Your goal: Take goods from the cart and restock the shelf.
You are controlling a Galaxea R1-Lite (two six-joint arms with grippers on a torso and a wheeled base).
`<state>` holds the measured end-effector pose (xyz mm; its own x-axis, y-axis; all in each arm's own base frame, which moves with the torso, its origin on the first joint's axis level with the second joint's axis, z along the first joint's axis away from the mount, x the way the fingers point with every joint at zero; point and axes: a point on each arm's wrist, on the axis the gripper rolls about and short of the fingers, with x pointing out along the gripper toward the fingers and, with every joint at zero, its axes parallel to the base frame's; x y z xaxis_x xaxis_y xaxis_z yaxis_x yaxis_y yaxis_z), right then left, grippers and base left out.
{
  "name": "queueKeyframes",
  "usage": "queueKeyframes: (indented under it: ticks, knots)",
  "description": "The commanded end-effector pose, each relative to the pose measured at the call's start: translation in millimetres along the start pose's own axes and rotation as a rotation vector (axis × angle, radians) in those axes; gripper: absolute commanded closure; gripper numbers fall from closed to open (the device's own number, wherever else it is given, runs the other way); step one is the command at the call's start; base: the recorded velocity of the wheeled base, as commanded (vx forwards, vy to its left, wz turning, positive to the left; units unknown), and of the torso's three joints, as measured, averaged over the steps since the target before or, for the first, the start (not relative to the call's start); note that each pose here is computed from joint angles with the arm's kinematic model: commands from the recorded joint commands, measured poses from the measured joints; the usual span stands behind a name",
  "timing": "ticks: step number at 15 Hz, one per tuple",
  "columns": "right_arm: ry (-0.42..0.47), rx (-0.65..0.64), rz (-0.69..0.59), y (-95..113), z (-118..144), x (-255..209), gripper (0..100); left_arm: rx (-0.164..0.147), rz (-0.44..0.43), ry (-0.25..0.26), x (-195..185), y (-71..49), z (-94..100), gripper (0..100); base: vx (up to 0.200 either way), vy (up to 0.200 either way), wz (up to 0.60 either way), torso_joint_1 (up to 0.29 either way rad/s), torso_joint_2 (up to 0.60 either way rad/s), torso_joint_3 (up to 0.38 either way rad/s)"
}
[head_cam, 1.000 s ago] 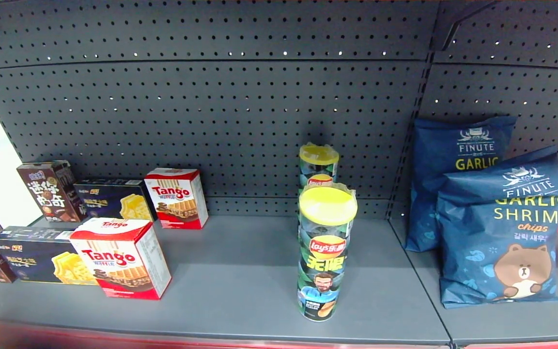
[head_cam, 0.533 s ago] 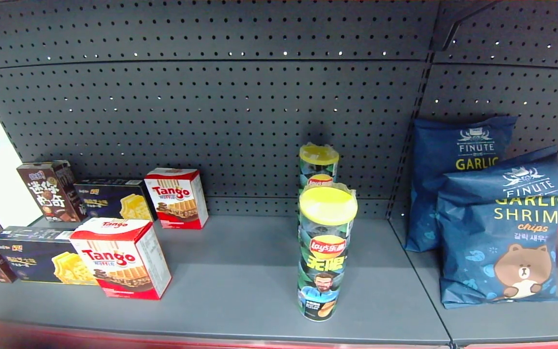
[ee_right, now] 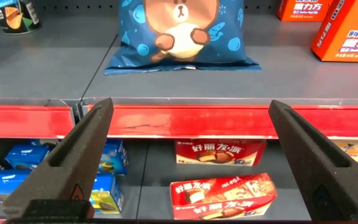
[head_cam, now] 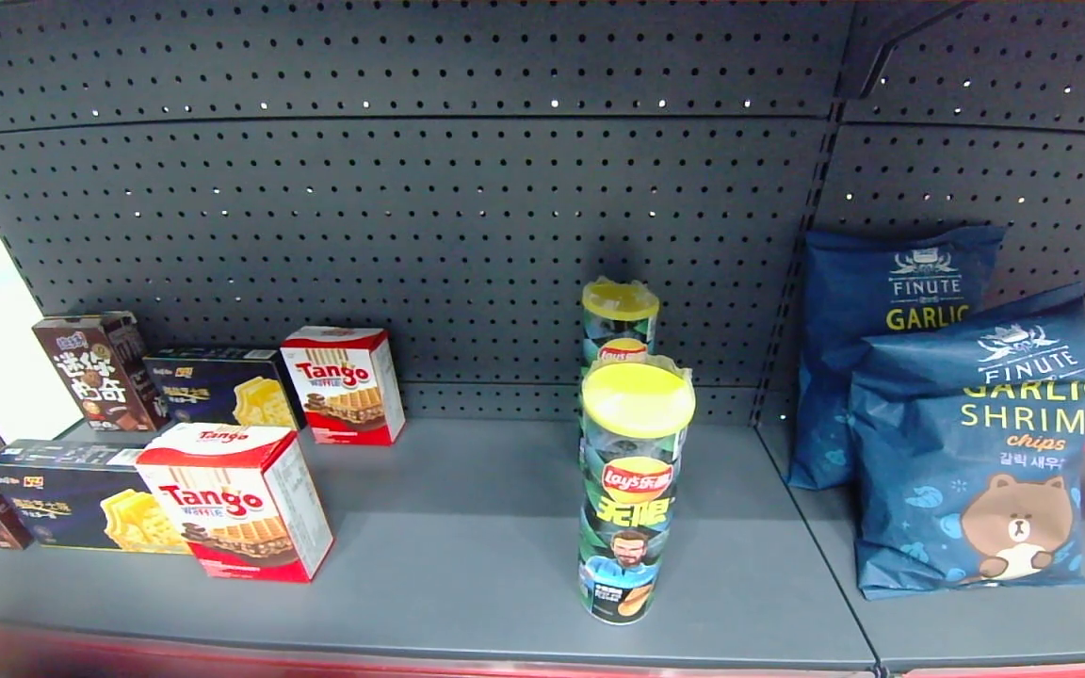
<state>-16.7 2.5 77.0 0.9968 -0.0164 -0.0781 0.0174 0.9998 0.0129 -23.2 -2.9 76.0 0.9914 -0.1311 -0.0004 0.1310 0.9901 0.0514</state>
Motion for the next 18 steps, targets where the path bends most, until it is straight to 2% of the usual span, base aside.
queueKeyframes:
  ticks: [1, 2, 3, 4, 16, 17, 18]
  knots:
    - [0.001, -0.001, 0.000, 0.0, 0.0, 0.1, 0, 0.002, -0.002, -0.001, 0.1, -0.1, -0.3, 0, 0.000, 0.000, 0.00, 0.000, 0.00, 0.000]
    - [-0.001, -0.002, 0.010, -0.2, 0.0, -0.1, 0, 0.006, -0.005, -0.002, 0.0, -0.1, 0.1, 0, 0.000, 0.000, 0.00, 0.000, 0.00, 0.000]
    - [-0.045, -0.013, 0.084, -1.5, -1.1, -3.6, 0, 0.004, -0.005, -0.001, 0.0, -0.1, 0.0, 0, 0.000, 0.000, 0.00, 0.000, 0.00, 0.000]
    - [-0.079, -0.013, 0.068, -1.2, -1.9, -6.0, 0, 0.004, -0.005, -0.002, 0.0, -0.1, 0.1, 0, 0.000, 0.000, 0.00, 0.000, 0.00, 0.000]
    - [-0.078, -0.013, 0.078, -1.5, -2.0, -6.0, 0, 0.007, -0.002, -0.001, 0.1, -0.1, -0.3, 0, 0.000, 0.000, 0.00, 0.000, 0.00, 0.000]
    - [-0.078, -0.014, 0.077, -1.4, -2.0, -6.0, 0, 0.008, -0.002, -0.001, 0.1, -0.1, -0.3, 0, -0.200, 0.000, 0.00, 0.002, 0.00, -0.002]
    - [-0.078, -0.013, 0.077, -1.4, -2.0, -6.0, 0, 0.001, 0.000, 0.000, 0.1, 0.0, -0.3, 0, 0.000, 0.000, 0.00, 0.000, 0.00, 0.000]
